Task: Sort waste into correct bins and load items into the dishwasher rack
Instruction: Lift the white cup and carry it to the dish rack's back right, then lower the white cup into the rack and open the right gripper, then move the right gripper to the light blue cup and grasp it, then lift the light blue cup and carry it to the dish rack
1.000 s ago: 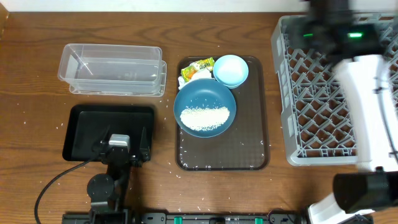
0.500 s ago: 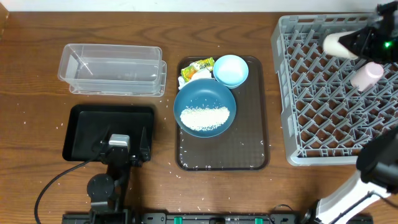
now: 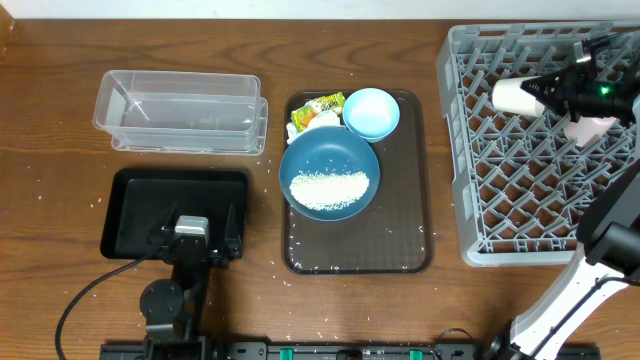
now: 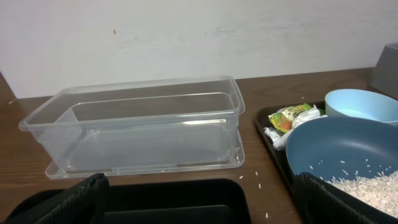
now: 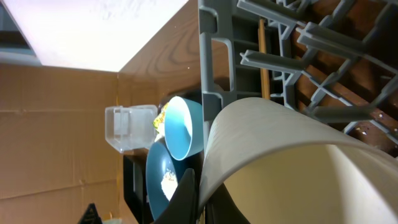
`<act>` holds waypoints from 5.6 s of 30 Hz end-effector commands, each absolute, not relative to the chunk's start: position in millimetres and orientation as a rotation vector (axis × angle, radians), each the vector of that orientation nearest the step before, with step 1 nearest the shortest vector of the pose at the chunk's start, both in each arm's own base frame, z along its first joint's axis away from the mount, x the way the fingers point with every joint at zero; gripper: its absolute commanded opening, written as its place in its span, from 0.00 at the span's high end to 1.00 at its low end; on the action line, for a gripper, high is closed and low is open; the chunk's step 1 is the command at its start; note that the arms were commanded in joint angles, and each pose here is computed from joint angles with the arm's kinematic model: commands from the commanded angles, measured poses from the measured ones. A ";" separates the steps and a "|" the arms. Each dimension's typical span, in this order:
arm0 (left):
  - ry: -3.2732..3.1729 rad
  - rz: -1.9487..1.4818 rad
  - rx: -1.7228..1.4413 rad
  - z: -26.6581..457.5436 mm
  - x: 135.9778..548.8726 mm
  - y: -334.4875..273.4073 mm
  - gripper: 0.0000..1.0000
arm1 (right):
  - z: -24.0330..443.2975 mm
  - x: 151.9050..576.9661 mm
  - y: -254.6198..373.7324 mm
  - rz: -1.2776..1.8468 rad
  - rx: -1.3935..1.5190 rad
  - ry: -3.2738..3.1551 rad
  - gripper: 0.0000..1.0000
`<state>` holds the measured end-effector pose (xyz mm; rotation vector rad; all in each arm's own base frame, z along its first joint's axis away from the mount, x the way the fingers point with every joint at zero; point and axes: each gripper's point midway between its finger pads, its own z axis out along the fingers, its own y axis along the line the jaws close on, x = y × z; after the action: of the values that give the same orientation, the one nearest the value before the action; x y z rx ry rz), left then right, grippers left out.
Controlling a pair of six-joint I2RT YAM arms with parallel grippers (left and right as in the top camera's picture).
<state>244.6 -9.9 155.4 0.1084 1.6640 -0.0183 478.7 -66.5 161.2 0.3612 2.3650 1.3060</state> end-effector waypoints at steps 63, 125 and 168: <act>1.713 -0.024 0.116 138.7 244.0 -10.6 0.04 | 59.9 434.7 -151.2 0.865 0.771 2.598 0.92; 1.713 -0.024 0.116 138.7 244.0 -10.6 0.04 | 66.8 506.6 261.1 0.067 -0.315 2.546 0.41; 1.713 -0.024 0.116 138.7 244.0 -10.6 0.04 | 48.2 485.3 262.0 0.045 -0.259 2.652 0.93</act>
<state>244.6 -9.9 155.5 0.1084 1.6636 -0.0183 482.0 252.7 38.0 -0.2589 2.6735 0.0243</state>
